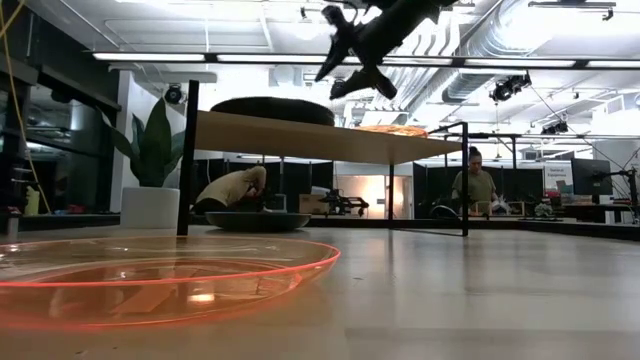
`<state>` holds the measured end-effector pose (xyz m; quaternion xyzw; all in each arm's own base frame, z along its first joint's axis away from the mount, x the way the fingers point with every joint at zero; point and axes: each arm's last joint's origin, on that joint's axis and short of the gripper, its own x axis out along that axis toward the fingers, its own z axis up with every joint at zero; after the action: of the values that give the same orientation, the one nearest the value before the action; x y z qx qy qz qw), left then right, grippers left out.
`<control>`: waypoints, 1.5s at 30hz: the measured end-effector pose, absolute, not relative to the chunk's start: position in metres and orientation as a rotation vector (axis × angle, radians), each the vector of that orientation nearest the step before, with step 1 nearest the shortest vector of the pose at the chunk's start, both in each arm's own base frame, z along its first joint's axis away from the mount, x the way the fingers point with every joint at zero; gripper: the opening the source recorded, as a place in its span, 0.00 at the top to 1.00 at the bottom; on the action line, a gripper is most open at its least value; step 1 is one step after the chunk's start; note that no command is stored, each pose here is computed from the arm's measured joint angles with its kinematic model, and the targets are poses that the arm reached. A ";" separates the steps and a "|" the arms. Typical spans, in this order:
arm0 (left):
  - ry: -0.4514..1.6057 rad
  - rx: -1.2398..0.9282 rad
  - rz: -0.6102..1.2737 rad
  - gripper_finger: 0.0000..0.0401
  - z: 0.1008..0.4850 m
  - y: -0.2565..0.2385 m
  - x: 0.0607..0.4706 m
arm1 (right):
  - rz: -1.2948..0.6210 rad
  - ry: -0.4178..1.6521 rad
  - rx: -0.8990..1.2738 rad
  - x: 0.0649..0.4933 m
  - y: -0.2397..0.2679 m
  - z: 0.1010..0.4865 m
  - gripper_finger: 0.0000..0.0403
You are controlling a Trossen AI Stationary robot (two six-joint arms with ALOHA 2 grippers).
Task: Place and stack plates onto a shelf
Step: Stack the orange plate on top of the orange plate on the shelf
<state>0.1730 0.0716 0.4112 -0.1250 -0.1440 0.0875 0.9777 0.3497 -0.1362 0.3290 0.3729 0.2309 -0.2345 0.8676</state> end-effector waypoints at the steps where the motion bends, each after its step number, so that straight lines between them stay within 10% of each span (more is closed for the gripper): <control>1: -0.290 -0.252 0.176 0.70 0.411 0.072 0.173 | -0.466 0.484 0.775 0.348 -0.135 0.332 0.55; 23: -0.194 -0.285 0.193 0.70 0.401 0.072 0.175 | -0.258 0.710 0.457 0.231 -0.073 0.356 0.52; 35: -0.138 -0.242 0.157 0.70 0.397 0.064 0.179 | -0.164 0.144 0.566 0.182 -0.051 0.337 0.52; 45: -0.130 -0.243 0.092 0.70 0.397 0.043 0.185 | -0.158 0.071 0.542 0.179 -0.050 0.344 0.52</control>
<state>0.1854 0.0434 0.3970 -0.1211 -0.0647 0.0456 0.9895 0.1795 -0.0503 0.3436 0.2672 0.0351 -0.0778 0.9599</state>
